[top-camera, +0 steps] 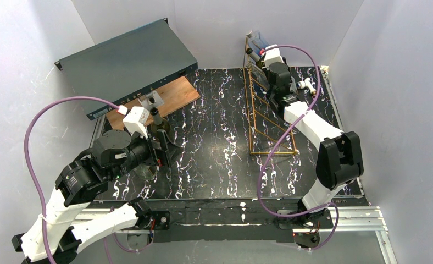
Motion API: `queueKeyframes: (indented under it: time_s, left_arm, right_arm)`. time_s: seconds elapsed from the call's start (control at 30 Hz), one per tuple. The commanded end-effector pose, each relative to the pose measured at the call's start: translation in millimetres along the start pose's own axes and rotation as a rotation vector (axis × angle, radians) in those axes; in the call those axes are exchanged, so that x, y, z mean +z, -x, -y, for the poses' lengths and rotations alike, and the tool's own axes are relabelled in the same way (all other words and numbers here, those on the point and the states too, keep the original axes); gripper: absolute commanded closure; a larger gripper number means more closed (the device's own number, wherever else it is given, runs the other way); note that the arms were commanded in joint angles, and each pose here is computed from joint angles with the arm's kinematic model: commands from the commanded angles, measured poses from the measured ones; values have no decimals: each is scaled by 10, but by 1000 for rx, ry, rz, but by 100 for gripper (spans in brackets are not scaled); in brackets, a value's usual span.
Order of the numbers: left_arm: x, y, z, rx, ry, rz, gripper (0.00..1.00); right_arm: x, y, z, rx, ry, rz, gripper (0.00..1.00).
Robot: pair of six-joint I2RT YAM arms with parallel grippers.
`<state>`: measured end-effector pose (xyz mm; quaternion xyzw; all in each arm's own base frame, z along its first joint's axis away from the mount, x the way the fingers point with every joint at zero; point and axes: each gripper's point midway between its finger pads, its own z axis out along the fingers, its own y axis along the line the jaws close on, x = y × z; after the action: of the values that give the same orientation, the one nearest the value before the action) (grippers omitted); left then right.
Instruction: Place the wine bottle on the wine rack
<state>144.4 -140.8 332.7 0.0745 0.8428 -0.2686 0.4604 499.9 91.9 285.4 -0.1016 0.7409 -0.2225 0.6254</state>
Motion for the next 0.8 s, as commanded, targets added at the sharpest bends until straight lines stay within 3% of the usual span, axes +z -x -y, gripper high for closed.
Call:
queueKeyframes:
  time_s: [0.0, 0.77]
  left_arm:
    - [8, 13, 14, -4, -5, 2, 1]
    - [24, 7, 12, -6, -1, -2, 1]
  right_arm:
    - [4, 460, 202, 78, -24, 160, 99]
    - [99, 383, -29, 30, 100, 201, 99]
